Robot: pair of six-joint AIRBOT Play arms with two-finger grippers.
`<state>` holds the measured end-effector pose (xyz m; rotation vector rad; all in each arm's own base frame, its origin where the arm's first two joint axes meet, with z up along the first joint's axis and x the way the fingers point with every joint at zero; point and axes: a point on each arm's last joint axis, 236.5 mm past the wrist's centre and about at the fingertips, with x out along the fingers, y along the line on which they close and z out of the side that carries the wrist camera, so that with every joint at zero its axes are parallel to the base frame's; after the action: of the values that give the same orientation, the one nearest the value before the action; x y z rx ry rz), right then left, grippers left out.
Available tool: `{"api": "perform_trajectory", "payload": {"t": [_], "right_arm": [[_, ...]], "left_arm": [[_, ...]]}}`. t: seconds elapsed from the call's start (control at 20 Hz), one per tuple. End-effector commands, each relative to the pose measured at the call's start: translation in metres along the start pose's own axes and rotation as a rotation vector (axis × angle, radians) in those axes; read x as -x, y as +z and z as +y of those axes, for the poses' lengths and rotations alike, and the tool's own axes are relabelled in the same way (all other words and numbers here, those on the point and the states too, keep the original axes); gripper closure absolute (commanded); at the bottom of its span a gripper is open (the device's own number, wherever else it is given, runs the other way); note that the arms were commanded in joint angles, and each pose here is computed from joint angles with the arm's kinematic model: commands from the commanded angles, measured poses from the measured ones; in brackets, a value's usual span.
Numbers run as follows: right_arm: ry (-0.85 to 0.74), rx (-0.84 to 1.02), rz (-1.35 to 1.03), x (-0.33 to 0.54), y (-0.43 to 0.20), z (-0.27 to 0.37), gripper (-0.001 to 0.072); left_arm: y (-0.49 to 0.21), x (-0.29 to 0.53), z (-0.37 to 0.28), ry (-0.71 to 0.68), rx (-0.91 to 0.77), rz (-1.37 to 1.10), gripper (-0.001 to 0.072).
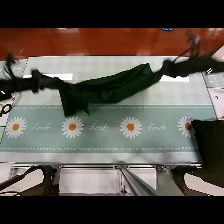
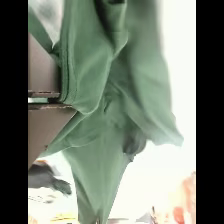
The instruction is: Fold the shirts.
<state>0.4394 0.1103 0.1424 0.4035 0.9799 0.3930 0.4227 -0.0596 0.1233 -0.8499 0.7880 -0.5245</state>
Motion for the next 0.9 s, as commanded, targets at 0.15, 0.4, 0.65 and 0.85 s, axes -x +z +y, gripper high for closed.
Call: {"api": "perform_trajectory", "payload": {"t": [0.15, 0.4, 0.65, 0.85], "right_arm": [[-0.054, 0.267, -0.416, 0.192, 0.067, 0.097, 0.0687], [-0.180, 0.378, -0.650, 0.312, 0.027, 0.124, 0.0687], [-0.284, 0.398, -0.792, 0.389, -0.026, 0.128, 0.0687], [-0.326, 0.402, -0.802, 0.417, -0.077, 0.126, 0.0687]], "left_arm": [[0.084, 0.112, -0.186, -0.021, -0.386, -0.298, 0.0686], [0.071, 0.229, -0.274, 0.183, -0.689, -0.600, 0.0686], [0.011, 0.288, -0.305, 0.413, -0.840, -0.749, 0.0686], [-0.043, 0.352, -0.318, 0.529, -0.902, -0.883, 0.0686]]}}
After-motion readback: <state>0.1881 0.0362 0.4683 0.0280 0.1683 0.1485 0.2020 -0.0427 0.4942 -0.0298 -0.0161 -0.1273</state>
